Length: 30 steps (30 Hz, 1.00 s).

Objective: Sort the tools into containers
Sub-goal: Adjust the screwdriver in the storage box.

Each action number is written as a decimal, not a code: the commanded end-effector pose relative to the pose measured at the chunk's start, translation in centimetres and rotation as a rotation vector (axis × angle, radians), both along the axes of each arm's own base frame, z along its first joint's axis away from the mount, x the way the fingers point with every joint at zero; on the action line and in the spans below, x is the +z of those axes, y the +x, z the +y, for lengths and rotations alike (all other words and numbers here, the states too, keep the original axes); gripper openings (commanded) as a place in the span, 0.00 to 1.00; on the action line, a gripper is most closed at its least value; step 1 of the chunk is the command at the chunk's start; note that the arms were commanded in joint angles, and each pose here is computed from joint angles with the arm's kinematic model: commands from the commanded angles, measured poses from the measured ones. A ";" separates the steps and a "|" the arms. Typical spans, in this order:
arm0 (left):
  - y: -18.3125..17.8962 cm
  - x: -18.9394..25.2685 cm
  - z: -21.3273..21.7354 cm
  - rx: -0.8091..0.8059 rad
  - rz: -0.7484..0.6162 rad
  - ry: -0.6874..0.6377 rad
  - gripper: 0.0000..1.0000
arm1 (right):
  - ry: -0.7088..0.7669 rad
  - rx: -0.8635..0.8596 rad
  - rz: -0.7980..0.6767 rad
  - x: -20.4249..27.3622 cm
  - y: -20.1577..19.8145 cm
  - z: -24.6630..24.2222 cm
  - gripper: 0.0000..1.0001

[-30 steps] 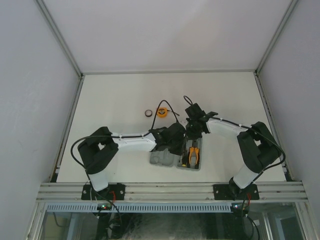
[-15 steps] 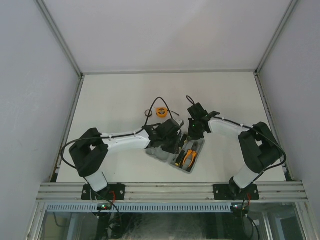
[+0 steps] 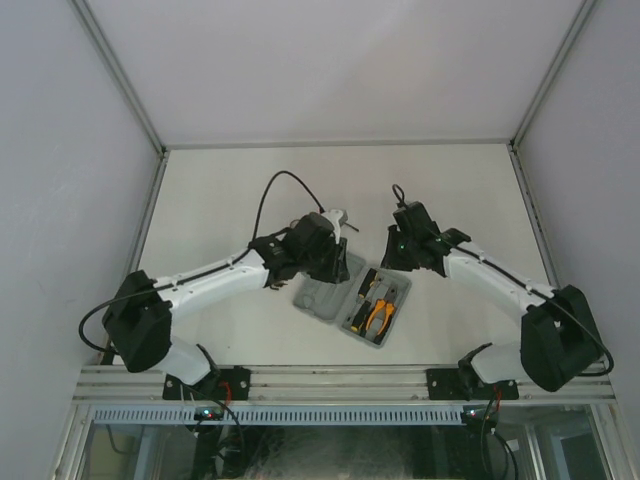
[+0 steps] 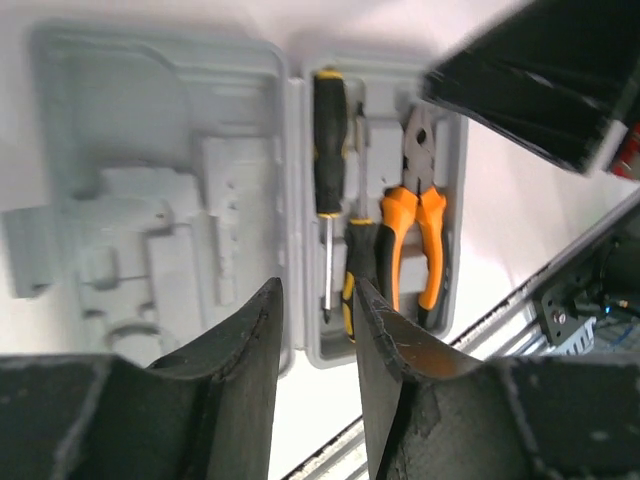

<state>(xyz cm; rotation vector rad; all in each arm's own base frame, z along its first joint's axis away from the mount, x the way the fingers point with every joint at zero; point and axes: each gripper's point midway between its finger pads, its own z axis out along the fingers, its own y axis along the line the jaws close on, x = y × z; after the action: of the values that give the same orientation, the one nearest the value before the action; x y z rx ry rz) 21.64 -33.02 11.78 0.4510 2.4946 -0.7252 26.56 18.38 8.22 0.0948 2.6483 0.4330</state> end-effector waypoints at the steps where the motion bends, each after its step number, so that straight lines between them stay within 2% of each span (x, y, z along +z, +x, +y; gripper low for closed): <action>1: 2.3 1.2 3.1 0.053 -0.050 0.004 0.39 | -0.028 -0.085 -0.074 1.2 -0.3 -2.1 0.21; 10: 5.2 -1.0 9.5 0.198 -0.042 0.097 0.45 | -0.010 -0.223 -0.046 -0.2 -5.3 -5.4 0.38; 13: 5.6 -1.6 10.1 0.206 -0.033 0.106 0.54 | 0.046 -0.220 -0.024 -0.5 -6.5 -5.0 0.40; 21: 5.9 -3.1 9.9 0.206 0.000 0.113 0.56 | 0.125 -0.203 0.056 -2.2 -8.3 -3.9 0.41; 30: 6.7 -4.8 10.2 0.246 0.011 0.161 0.56 | 0.132 -0.187 0.090 -3.4 -7.9 -3.5 0.37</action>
<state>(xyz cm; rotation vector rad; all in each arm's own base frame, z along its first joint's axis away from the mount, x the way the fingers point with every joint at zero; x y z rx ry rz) 27.36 -22.85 7.36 0.2068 2.5961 -0.4547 17.44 14.08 4.27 0.4038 2.7072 0.4859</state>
